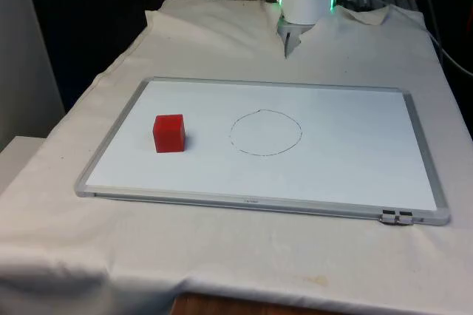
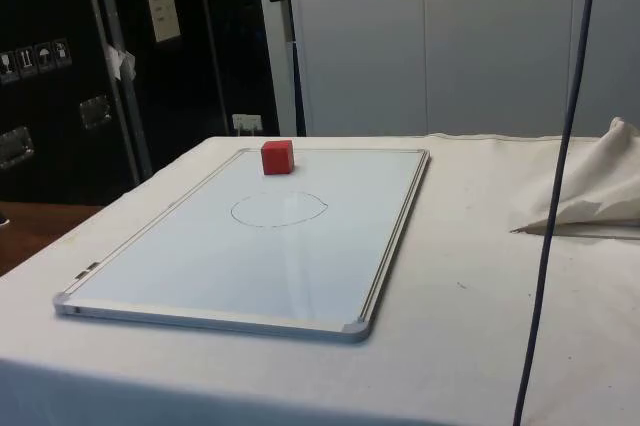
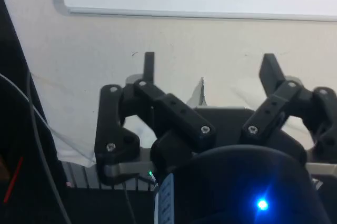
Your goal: Push the cube into the marked area.
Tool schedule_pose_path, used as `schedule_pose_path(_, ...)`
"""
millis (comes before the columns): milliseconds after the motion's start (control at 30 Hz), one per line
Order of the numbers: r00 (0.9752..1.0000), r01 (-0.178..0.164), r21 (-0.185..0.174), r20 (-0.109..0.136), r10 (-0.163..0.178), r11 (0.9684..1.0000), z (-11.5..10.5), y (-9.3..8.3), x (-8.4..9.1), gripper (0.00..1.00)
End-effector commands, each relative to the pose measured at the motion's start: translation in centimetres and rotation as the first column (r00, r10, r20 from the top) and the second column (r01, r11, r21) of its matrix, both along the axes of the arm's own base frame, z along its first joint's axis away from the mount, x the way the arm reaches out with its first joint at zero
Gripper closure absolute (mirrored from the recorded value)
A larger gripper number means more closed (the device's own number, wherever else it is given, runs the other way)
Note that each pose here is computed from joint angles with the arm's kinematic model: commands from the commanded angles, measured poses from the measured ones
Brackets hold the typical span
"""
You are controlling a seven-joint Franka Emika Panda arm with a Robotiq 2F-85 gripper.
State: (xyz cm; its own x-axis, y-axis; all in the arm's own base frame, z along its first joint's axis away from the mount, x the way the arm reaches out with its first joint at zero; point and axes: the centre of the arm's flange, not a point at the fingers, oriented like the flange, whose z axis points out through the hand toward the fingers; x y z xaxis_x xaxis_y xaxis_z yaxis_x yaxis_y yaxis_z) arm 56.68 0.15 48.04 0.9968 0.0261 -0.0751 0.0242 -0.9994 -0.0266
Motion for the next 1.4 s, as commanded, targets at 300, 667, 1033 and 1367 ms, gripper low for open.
schedule_pose_path(300,1.0,0.001,0.011,0.0,-0.001,0.9999,-0.2,0.0,-0.1,0.52)
schedule_pose_path(667,1.0,0.0,0.007,-0.004,0.0,1.0,-0.2,0.1,-0.1,1.0)
schedule_pose_path(1033,1.0,-0.006,0.001,-0.003,0.006,1.0,-0.1,0.7,0.0,1.0)
schedule_pose_path(1367,0.9997,-0.016,-0.005,0.017,0.016,0.9999,-0.1,-0.6,0.8,1.0)
